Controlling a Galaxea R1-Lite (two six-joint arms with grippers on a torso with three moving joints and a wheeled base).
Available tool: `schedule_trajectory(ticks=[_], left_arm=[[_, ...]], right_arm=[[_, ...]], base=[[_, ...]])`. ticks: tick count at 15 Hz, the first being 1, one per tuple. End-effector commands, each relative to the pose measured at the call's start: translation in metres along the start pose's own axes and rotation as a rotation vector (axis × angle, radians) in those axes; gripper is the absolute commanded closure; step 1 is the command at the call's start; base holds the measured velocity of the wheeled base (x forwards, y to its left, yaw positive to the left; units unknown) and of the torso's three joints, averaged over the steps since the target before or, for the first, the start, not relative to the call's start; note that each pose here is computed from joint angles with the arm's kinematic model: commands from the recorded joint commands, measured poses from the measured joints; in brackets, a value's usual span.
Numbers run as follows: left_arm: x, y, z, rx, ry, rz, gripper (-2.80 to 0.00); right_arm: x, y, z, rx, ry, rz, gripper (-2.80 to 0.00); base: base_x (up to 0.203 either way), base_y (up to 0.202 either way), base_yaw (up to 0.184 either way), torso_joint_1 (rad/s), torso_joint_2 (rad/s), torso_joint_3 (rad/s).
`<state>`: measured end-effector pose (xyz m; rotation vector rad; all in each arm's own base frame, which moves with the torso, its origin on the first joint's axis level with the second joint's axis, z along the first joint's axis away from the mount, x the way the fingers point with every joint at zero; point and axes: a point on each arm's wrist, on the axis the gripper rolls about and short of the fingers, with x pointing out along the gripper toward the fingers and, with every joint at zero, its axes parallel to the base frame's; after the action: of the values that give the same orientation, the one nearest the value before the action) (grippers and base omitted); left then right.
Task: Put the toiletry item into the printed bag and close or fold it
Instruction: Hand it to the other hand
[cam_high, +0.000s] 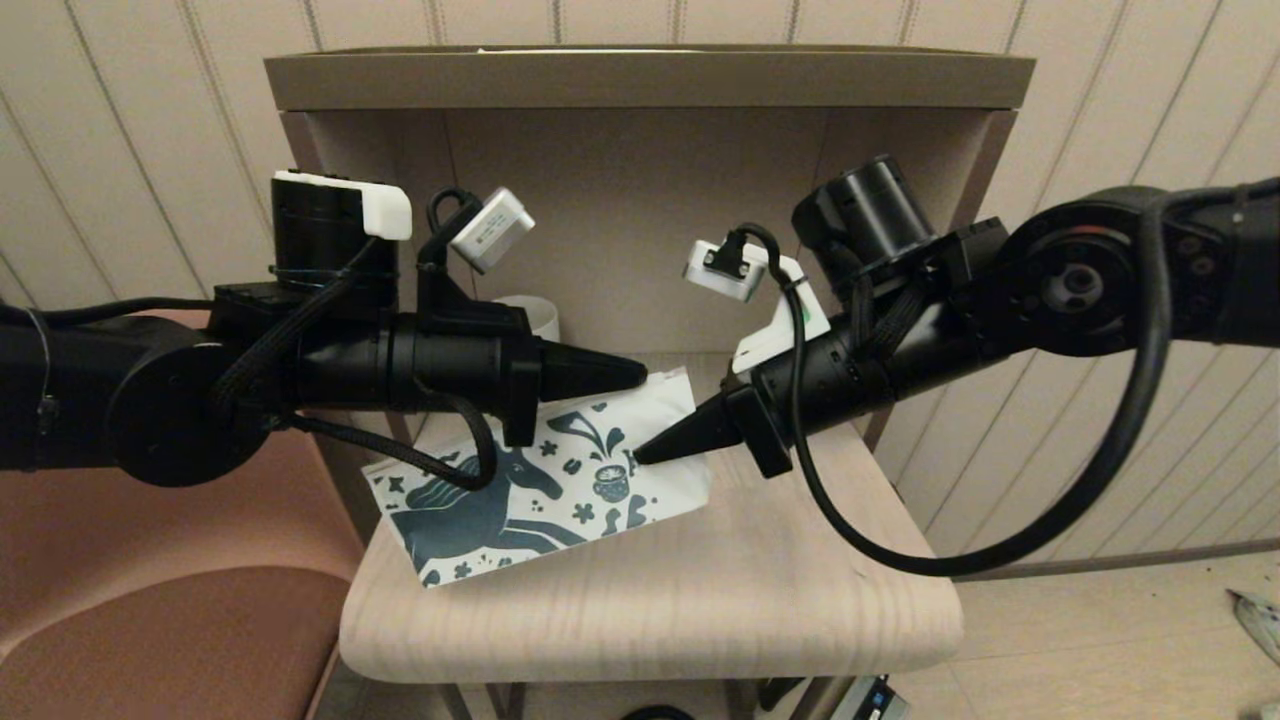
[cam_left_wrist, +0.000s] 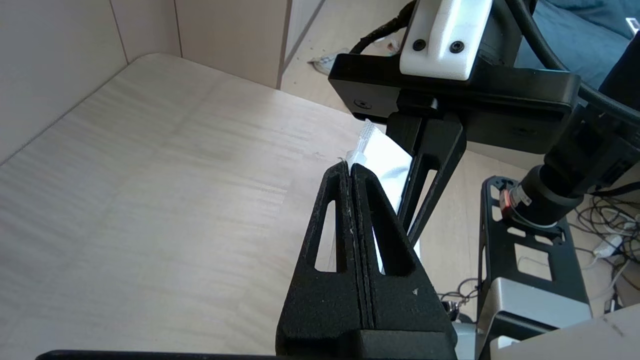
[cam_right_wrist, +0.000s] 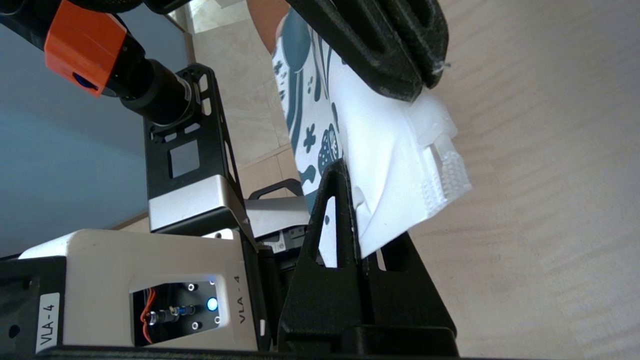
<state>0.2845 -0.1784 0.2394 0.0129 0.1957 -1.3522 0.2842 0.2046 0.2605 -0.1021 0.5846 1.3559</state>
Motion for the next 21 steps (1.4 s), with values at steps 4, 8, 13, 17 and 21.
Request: schedule_trajectory(ticks=[4,8,13,17,21], left_arm=[[0.001,0.001,0.001,-0.002,-0.004,-0.015,0.00],[-0.005,-0.005,0.011,-0.060,-0.020,-0.098,0.00],[-0.011,-0.003,0.012,-0.082,-0.010,-0.158,0.00],[-0.011,-0.003,0.010,-0.086,-0.008,-0.180,0.00],[-0.011,-0.003,0.010,-0.088,-0.008,-0.206,0.00]], right_arm=[[0.000,0.001,-0.002,-0.004,0.004,0.006,0.00],[-0.001,0.016,-0.002,-0.066,0.013,0.023,0.00],[-0.011,0.021,-0.007,-0.172,0.093,-0.055,0.00],[-0.013,0.018,0.002,-0.207,0.108,-0.103,0.00],[-0.012,0.016,0.009,-0.241,0.112,-0.101,0.00]], base=[[0.000,0.000,0.000,0.000,0.00,0.000],[0.000,0.000,0.000,0.000,0.00,0.000],[0.000,0.000,0.000,0.000,0.00,0.000],[0.000,0.000,0.000,0.000,0.00,0.000],[0.000,0.000,0.000,0.000,0.00,0.000]])
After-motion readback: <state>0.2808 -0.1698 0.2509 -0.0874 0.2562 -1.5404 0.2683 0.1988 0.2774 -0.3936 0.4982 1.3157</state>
